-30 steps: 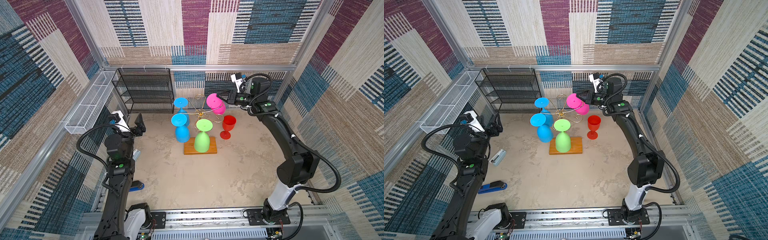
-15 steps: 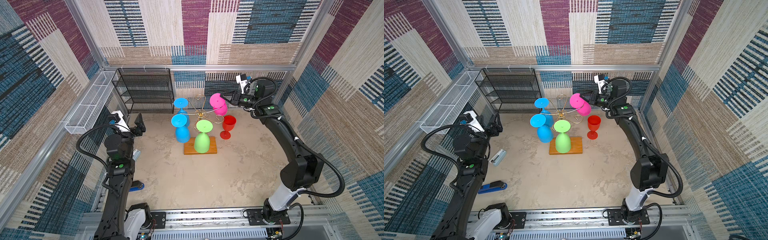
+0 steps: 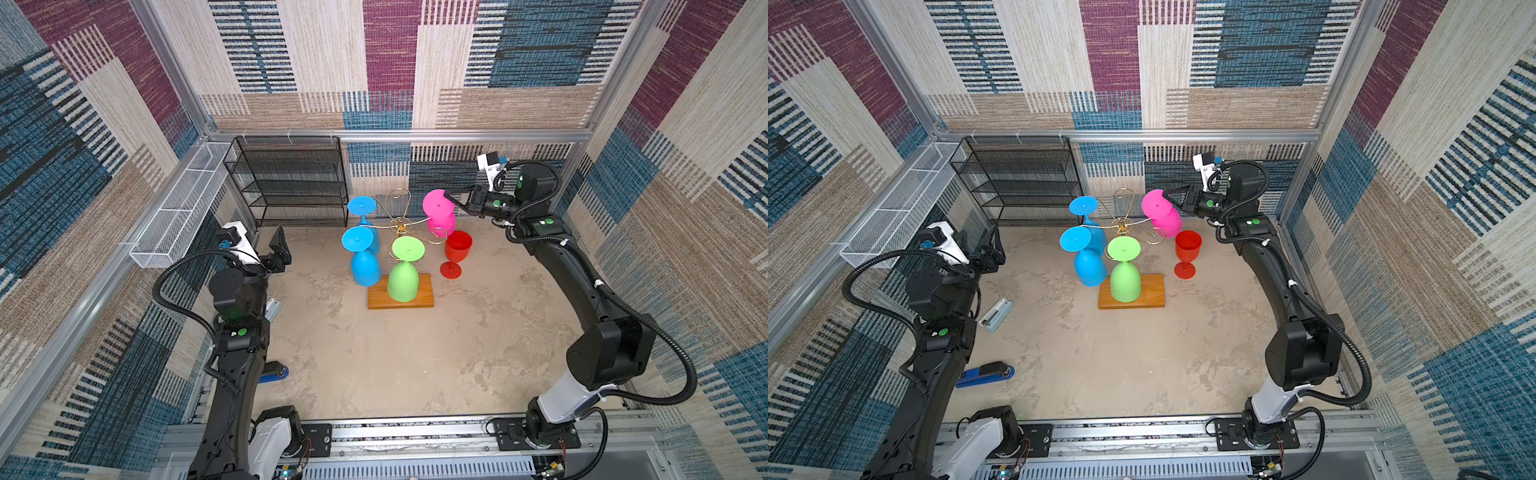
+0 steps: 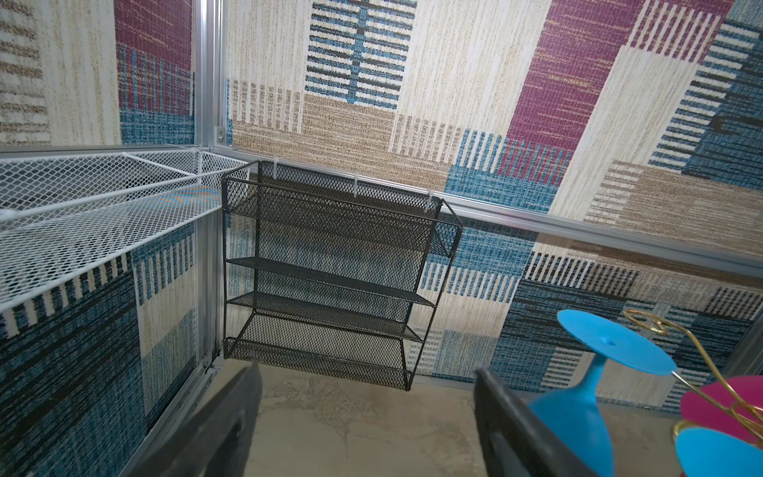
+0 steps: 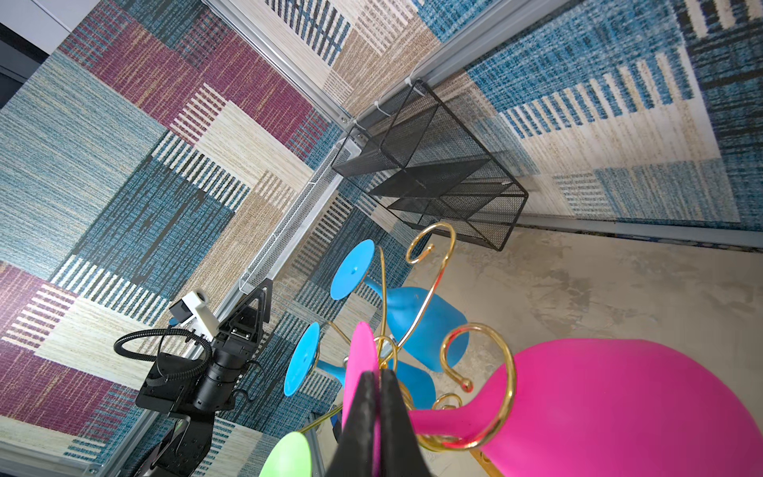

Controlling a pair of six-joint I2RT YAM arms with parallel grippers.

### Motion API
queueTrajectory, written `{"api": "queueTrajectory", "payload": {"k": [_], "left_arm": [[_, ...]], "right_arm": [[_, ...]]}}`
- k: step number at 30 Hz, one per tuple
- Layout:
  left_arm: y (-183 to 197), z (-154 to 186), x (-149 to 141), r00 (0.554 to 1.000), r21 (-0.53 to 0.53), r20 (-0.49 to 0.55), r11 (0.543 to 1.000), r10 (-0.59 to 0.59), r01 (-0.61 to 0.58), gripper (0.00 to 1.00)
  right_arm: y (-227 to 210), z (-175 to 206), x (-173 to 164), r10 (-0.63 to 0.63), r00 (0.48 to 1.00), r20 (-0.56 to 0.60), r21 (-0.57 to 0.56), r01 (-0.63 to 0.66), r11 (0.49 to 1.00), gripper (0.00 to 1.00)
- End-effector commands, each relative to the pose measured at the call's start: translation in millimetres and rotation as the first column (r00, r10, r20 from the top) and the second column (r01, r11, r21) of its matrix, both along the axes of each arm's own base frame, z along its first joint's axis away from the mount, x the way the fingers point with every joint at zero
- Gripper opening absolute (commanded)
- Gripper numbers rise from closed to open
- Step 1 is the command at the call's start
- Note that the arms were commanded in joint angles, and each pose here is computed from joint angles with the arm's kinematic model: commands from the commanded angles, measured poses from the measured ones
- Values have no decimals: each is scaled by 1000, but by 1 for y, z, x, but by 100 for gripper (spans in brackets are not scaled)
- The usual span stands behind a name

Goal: Take the wine glass off the wine glass rack
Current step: Pick up the wine glass from the wine glass rack.

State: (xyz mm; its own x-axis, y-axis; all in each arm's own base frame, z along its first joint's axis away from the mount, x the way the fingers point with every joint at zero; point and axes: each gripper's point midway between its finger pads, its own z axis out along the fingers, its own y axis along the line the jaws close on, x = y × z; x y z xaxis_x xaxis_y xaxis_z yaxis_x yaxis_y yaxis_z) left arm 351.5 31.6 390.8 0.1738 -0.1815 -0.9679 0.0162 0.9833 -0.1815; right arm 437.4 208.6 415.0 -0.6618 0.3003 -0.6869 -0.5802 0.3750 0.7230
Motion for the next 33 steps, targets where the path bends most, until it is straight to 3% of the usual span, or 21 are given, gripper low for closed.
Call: {"api": "queueTrajectory", "payload": {"k": [1, 33], "left_arm": [[-2, 8, -2, 999, -4, 34, 1000, -12, 12, 83], [-2, 10, -4, 999, -2, 39, 1000, -12, 12, 83]], "right_arm": [[2, 13, -7, 25, 999, 45, 20, -26, 999, 0], [22, 6, -17, 80, 996, 36, 41, -82, 996, 0]]}}
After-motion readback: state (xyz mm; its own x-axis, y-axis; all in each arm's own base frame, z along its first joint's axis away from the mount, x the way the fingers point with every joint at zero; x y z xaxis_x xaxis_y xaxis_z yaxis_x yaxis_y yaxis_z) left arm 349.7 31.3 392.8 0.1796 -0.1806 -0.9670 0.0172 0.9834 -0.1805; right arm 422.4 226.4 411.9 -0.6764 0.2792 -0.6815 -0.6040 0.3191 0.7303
